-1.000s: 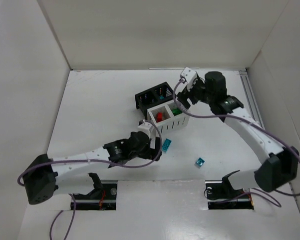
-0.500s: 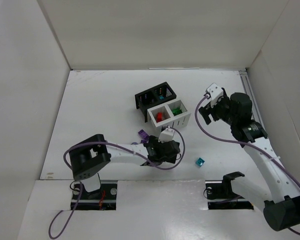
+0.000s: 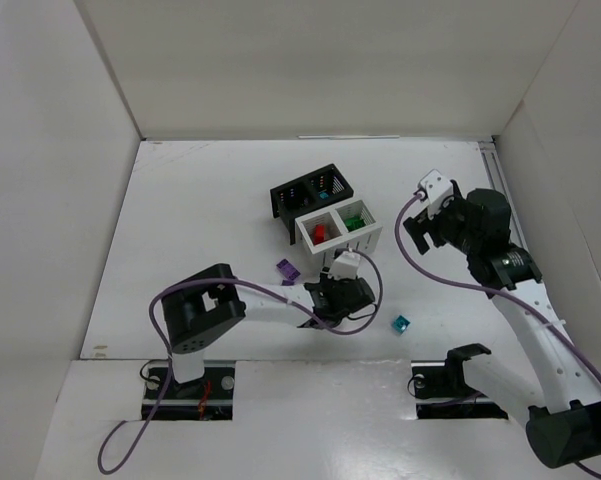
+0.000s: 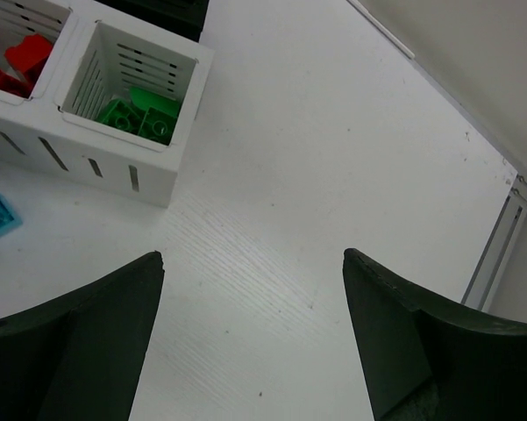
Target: Sort the legos into containers by color
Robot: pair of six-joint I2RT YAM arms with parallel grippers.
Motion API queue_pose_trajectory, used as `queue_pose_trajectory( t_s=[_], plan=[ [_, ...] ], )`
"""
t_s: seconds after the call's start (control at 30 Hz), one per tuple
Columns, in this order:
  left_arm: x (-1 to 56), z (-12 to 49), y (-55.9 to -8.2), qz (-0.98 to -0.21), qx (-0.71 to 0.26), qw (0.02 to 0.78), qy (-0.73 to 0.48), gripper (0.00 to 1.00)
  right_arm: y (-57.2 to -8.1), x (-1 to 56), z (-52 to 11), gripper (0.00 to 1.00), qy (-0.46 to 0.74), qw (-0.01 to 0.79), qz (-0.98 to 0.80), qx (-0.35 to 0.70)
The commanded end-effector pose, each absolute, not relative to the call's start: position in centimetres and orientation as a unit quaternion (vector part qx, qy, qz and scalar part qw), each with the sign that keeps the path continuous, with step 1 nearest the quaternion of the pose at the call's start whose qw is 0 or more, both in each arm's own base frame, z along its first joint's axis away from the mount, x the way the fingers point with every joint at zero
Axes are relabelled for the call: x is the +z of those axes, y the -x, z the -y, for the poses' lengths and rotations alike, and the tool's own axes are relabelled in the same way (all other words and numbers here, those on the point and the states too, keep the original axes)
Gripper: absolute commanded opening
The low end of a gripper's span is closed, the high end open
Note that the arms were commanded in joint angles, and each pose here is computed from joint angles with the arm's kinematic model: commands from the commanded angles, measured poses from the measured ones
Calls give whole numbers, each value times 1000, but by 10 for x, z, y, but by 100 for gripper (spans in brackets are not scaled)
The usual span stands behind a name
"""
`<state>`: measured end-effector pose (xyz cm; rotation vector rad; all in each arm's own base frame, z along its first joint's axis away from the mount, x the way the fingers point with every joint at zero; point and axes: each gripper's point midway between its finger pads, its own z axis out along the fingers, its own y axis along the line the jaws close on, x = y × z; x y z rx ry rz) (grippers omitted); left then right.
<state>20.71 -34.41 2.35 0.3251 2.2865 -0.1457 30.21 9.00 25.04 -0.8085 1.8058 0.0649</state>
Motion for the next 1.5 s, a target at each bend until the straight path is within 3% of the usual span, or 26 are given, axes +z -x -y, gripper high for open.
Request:
queue_pose_trajectory(
  t_s=[0.0,0.17,0.37,0.47,0.67,0.9,0.97,1.27,1.33,1.37,1.47],
  plan=[
    [48,354,-205,-897,-73,414,-139,23,-298,252,-80,88,331,546,-770,11],
    [98,352,-204,-876,-92,454,-135,18,-287,238,-61,89,301,536,-788,-9],
    [206,363,-216,-809,-186,537,-153,21,-283,221,-42,89,278,524,-805,-31],
    [237,362,-241,-792,-214,552,-146,22,-283,217,-39,89,274,520,-808,-33],
    [278,338,-349,-770,-233,585,-100,21,-283,196,-40,90,277,503,-818,-22],
    [282,333,-438,-758,-207,611,-92,22,-283,180,-42,90,271,490,-828,-8],
    [259,335,-456,-774,-208,588,-104,22,-282,175,-42,90,272,485,-831,-7],
    [223,342,-480,-807,-207,543,-103,26,-272,157,-45,91,262,463,-847,14],
    [215,342,-477,-812,-208,535,-108,35,-269,147,-53,91,276,458,-844,34],
    [210,341,-472,-815,-210,528,-113,44,-266,144,-56,94,280,455,-844,44],
    [215,342,-467,-811,-221,529,-118,49,-259,135,-58,94,277,451,-847,53]
  ],
)
